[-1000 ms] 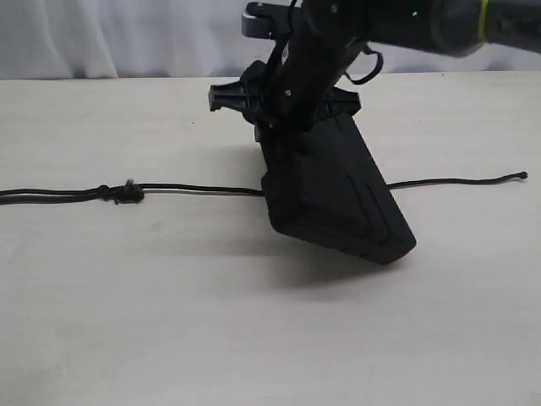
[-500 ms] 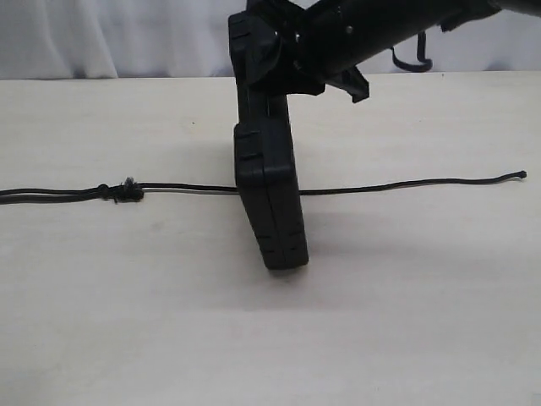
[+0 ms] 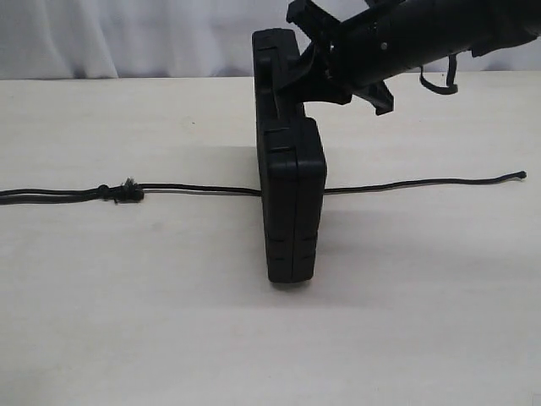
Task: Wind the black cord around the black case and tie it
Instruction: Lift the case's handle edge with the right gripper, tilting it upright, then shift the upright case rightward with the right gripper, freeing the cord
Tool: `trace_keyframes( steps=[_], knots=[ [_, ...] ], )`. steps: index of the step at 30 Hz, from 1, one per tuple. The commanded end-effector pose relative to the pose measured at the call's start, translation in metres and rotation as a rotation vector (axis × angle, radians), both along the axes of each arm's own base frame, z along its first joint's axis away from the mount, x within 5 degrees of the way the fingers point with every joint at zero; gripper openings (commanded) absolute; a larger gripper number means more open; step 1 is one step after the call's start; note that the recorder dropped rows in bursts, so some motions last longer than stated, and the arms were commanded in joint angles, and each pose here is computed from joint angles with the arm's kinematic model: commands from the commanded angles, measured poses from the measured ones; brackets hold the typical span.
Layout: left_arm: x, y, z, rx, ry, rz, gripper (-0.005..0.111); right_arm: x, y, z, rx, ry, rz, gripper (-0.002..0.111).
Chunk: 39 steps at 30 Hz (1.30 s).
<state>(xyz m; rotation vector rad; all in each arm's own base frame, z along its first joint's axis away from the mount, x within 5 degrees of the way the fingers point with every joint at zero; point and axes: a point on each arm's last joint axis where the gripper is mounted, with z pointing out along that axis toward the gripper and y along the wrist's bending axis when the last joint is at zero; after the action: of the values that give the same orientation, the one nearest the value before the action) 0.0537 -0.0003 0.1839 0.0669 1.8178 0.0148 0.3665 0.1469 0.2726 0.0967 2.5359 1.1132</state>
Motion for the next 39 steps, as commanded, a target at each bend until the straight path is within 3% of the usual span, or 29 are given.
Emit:
trace_keyframes(
  steps=[1, 6, 17, 29, 39],
  knots=[
    [0.0002, -0.0001, -0.0001, -0.005, -0.010, 0.000, 0.000, 0.0056, -0.0097, -0.0084, -0.117, -0.084, 0.014, 0.015],
    [0.0002, -0.0001, -0.0001, -0.005, -0.010, 0.000, 0.000, 0.0068, -0.0098, -0.0071, -0.126, -0.109, 0.023, 0.035],
    [0.0002, -0.0001, -0.0001, -0.005, -0.010, 0.000, 0.000, 0.0069, -0.0164, -0.0123, -0.227, -0.102, 0.022, 0.035],
    [0.0002, -0.0001, -0.0001, -0.003, -0.010, 0.000, 0.000, 0.0032, -0.0158, -0.0138, -0.233, -0.075, 0.057, 0.036],
    [0.0002, -0.0001, -0.0001, -0.003, -0.010, 0.000, 0.000, 0.0021, -0.0194, -0.0169, -0.288, -0.065, 0.069, 0.044]
  ],
)
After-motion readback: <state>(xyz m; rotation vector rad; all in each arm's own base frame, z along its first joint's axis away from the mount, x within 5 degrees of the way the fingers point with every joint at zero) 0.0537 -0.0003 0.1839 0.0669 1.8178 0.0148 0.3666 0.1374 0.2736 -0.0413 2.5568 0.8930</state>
